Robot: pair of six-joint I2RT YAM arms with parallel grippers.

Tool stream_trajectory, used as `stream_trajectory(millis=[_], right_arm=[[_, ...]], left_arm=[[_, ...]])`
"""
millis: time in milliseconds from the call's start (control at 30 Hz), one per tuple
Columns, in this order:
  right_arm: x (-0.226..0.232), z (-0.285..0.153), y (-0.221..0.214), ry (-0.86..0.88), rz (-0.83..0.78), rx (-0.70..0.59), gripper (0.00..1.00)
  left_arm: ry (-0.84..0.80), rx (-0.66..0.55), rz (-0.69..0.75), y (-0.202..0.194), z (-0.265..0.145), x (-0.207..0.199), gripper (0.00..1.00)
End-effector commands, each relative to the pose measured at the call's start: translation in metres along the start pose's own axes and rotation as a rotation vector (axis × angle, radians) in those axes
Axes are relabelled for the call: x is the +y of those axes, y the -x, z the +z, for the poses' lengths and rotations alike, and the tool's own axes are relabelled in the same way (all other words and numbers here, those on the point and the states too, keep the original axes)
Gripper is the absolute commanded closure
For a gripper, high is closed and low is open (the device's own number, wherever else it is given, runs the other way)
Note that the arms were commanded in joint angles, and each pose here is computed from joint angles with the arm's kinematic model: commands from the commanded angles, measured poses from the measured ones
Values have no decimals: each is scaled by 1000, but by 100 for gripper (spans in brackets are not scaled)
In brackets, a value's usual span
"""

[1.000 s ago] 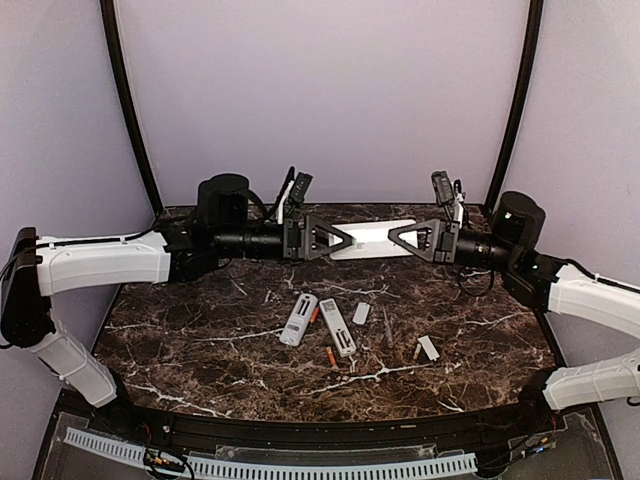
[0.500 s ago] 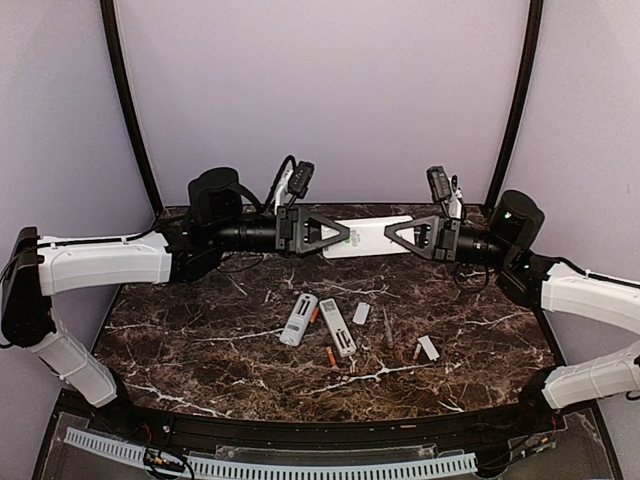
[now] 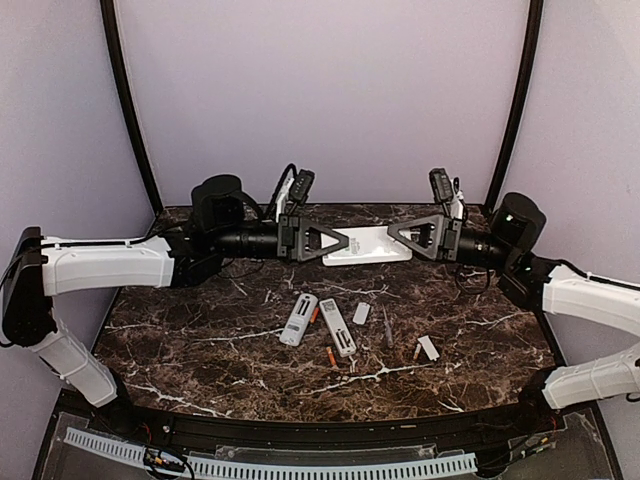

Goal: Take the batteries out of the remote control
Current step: Pass from the right arm to the left, then remove the battery cover from the remote control.

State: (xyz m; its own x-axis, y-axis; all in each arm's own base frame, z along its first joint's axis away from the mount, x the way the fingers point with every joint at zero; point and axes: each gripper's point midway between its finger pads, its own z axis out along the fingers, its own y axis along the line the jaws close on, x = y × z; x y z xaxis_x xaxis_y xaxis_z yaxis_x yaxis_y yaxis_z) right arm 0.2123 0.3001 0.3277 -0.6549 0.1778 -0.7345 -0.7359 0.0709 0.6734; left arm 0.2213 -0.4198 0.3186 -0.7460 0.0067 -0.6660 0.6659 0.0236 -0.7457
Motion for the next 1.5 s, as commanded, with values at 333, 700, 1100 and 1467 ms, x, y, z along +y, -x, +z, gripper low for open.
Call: stream_trajectory(millis=[333,700,1100,1467], right_arm=[[-8,-11,-3,-65,-17,-24,46],[-14,-4,-6,-70,1,15,58],[-13,-1,-2,-65,0,14,64],[-24,1,-4,-102,33,19,83]], left_arm=[[7,-65,9,12,-19,-13,100],[10,-59,-1,10,-20,-12,100],[0,-40,-7,7,-18,-11,100],[-10,-26,-7,6,-16,-12,100]])
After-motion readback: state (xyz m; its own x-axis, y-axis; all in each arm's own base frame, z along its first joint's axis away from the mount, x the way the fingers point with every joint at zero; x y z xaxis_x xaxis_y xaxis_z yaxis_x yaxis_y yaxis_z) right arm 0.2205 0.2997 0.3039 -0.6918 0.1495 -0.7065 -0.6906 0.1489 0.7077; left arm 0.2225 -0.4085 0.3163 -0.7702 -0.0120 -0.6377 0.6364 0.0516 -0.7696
